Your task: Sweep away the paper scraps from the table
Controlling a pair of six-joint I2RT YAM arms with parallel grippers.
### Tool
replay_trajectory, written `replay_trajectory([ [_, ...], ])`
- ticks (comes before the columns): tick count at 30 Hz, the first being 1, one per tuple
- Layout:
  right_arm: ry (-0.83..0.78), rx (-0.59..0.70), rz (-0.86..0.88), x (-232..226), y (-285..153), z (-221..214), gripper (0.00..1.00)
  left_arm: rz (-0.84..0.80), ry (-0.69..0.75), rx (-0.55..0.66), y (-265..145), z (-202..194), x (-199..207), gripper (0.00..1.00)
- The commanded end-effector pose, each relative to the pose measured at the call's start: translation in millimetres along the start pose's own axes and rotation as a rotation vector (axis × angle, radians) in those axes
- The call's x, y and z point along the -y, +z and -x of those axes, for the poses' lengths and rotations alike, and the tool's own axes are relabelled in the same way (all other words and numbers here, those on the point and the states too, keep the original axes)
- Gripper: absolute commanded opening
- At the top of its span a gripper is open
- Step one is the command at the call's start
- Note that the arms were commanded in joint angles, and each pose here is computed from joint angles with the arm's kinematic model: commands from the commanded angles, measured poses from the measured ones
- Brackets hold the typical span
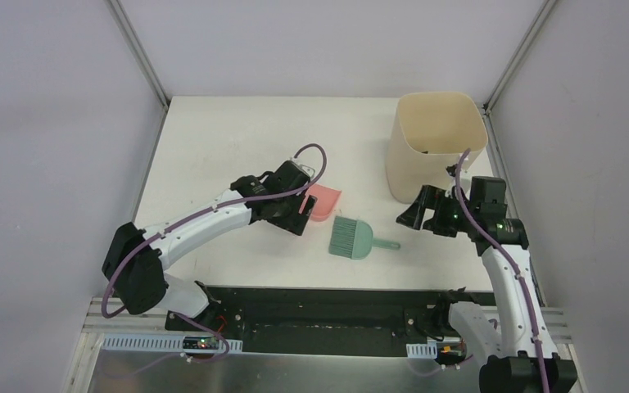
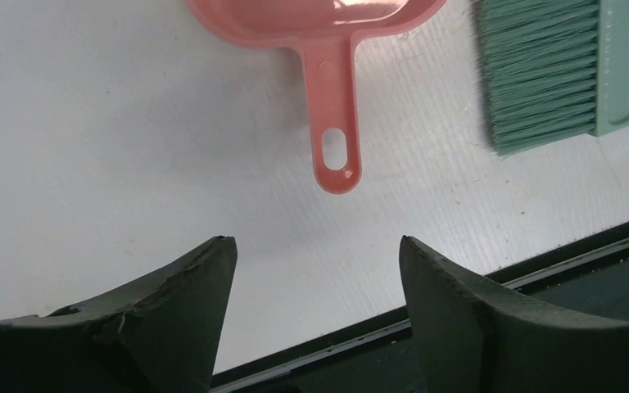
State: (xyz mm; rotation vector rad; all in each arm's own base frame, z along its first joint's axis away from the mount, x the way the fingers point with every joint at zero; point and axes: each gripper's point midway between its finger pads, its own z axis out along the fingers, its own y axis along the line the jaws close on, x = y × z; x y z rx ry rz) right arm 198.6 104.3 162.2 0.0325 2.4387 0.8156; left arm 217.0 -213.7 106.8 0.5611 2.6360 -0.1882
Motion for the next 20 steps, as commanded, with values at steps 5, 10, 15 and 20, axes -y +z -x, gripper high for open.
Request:
replay_trajectory([
  [5,-0.077,0.254,-0.197,16,-34,56,1.00,0.021,0.138,0.131,-38,40,-9,0.99],
  [10,-0.056,0.265,-0.355,42,-41,63,1.00,0.028,0.113,0.203,-39,52,-25,0.99],
  [15,-0.093,0.319,-0.332,42,-40,59,1.00,0.002,0.041,0.297,-33,57,-33,0.99],
  [20,-0.085,0.298,-0.303,42,-32,56,1.00,0.030,-0.025,0.339,-36,60,-51,0.99],
])
